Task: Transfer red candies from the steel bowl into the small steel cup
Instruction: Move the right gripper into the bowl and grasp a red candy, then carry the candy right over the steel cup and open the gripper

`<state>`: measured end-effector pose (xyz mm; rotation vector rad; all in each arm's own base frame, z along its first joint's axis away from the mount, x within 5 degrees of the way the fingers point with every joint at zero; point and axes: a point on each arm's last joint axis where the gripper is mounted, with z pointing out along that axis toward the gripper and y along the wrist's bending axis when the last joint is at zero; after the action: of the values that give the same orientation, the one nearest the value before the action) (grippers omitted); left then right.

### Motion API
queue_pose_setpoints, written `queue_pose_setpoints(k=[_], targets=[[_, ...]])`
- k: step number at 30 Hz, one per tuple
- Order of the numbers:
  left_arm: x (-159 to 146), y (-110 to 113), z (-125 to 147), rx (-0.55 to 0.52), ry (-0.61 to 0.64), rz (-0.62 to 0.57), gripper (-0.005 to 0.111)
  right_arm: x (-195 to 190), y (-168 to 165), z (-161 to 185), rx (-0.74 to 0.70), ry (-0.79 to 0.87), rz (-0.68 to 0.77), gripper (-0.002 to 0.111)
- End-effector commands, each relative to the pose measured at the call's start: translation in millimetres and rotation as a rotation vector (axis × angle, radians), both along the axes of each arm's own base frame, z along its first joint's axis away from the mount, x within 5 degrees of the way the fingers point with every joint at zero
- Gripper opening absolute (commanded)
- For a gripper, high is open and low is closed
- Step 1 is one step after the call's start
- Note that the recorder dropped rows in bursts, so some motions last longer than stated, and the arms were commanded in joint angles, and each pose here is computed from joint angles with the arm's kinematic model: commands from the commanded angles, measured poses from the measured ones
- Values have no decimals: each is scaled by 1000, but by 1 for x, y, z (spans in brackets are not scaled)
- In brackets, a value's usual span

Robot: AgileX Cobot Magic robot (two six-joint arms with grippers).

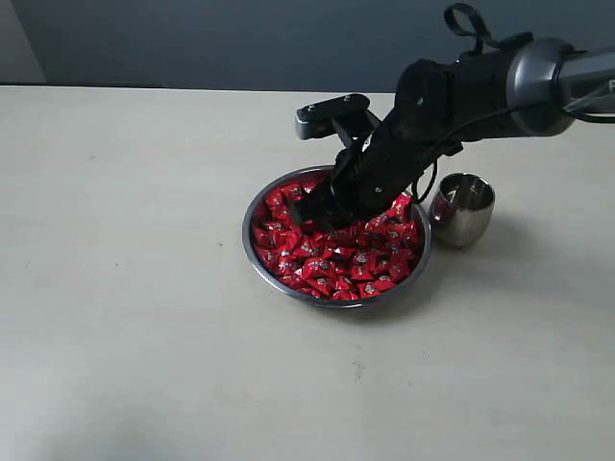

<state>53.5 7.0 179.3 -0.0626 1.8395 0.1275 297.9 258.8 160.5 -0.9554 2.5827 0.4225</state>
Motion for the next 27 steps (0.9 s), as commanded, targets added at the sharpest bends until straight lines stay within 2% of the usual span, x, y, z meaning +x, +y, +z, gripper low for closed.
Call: queue_pose_setpoints(k=[1,6,9,12,27], targets=[[0,0,4,2,-18,-8,0,1,0,-5,-20,13,-1,38],[0,0,4,2,-18,-8,0,2,1,-19,-38,39,-4,37],[0,0,4,2,-18,-8,0,2,1,-18,-37,35,-3,12],[0,0,4,2,-18,-8,0,2,0,-17,-42,33,2,-1],[0,0,4,2,-18,-8,0,-8,-7,39,9,-46,26,-1]])
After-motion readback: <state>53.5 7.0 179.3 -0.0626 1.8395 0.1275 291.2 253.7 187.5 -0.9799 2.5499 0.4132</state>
